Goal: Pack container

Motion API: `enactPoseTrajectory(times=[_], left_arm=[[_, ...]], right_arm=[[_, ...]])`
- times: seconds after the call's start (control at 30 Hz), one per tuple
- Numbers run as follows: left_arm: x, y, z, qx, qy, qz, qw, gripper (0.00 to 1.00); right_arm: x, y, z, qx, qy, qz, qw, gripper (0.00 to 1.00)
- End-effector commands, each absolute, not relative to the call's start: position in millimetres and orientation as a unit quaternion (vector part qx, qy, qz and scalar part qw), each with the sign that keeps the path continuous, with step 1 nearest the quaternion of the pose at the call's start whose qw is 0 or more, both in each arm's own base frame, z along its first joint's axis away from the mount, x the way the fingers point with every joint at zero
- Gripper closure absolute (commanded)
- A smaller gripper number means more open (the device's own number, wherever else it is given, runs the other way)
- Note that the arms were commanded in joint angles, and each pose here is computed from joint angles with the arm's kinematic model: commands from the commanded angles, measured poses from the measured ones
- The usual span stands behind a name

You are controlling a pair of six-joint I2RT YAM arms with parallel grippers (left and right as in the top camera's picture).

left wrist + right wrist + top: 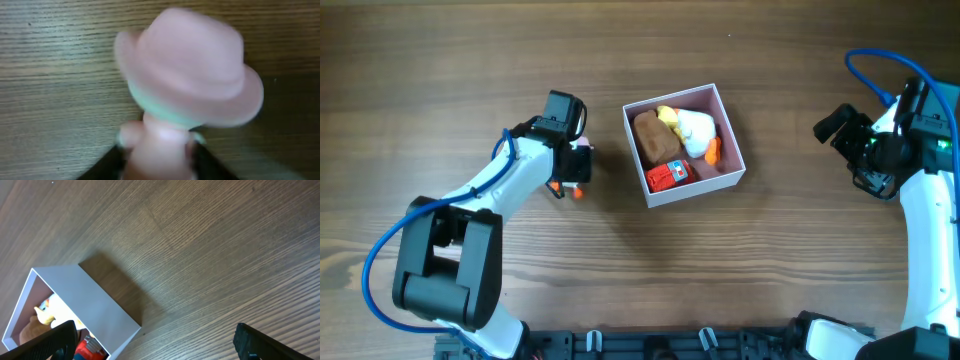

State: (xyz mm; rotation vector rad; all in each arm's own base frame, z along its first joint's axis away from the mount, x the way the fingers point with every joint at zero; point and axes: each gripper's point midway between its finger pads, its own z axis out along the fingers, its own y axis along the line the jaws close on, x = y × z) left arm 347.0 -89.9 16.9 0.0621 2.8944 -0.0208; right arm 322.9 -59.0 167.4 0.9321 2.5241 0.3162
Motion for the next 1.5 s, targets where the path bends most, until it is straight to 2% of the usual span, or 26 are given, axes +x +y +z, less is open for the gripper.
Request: enactPoseTrajectory(times=[0.0,0.1,0.17,0.23,0.3,0.4,0.5,0.73,1.03,1.07,1.1,1.13,1.17,1.2,1.23,1.3,1.47], left_arm=[[337.4,-88.5,11.7,0.035,0.994,-0.003,0.102,0.96],[331.0,-86.7,34.6,0.036,0.995,0.0,0.089,0.96],[338.9,-91.4,78.2,0.038,0.993,-0.006,0.11,0.96],[352.1,-120.2,153.8,0.091,0.98,-0.038,0.175,0.96],[355.7,-154.7,206.5,0.14,0.959,-0.066,0.237,0.96],[348.6,-217.0,242.7,0.236,0.918,-0.097,0.305,0.96],[344.0,-277.7,226.3,0.298,0.894,-0.118,0.313,0.96],[344.7,-323.1,94.7,0.357,0.909,-0.102,0.191,0.96],[320.6,-350.0,90.6,0.4,0.89,-0.124,0.181,0.96],[313.8,-353.9,89.9,0.409,0.887,-0.123,0.177,0.94],[308.7,-356.4,89.2,0.414,0.885,-0.123,0.173,0.88],[306.8,-357.5,89.0,0.417,0.884,-0.123,0.172,0.59],[305.9,-357.1,88.6,0.417,0.884,-0.122,0.171,0.18],[307.3,-355.4,89.0,0.415,0.885,-0.117,0.172,0.05],[308.7,-353.6,90.7,0.414,0.886,-0.112,0.176,0.0],[318.7,-343.2,107.7,0.404,0.888,-0.081,0.206,0.0],[332.6,-318.2,195.0,0.354,0.878,-0.056,0.316,0.0]], right_arm=[[322.5,-57.1,166.0,0.34,0.909,0.121,0.211,0.0],[322.5,-57.0,166.0,0.34,0.909,0.121,0.211,0.0],[322.5,-57.1,166.0,0.34,0.909,0.121,0.211,0.0],[322.5,-57.1,166.0,0.34,0.909,0.121,0.211,0.0],[322.5,-57.1,166.0,0.34,0.909,0.121,0.211,0.0],[322.5,-57.1,166.0,0.34,0.909,0.121,0.211,0.0],[322.5,-57.1,166.0,0.34,0.909,0.121,0.211,0.0],[322.5,-57.1,166.0,0.34,0.909,0.121,0.211,0.0],[322.5,-57.1,166.0,0.34,0.909,0.121,0.211,0.0],[322.6,-57.1,166.0,0.34,0.909,0.121,0.211,0.0],[322.5,-57.0,166.0,0.34,0.909,0.121,0.211,0.0],[322.5,-57.0,166.0,0.34,0.909,0.121,0.211,0.0],[322.5,-57.1,166.0,0.34,0.908,0.121,0.211,0.0],[322.5,-57.1,166.0,0.34,0.908,0.121,0.211,0.0],[322.5,-57.1,166.0,0.34,0.908,0.121,0.211,0.0],[322.5,-57.0,166.0,0.34,0.909,0.121,0.211,0.0],[322.5,-57.1,166.0,0.34,0.909,0.121,0.211,0.0]])
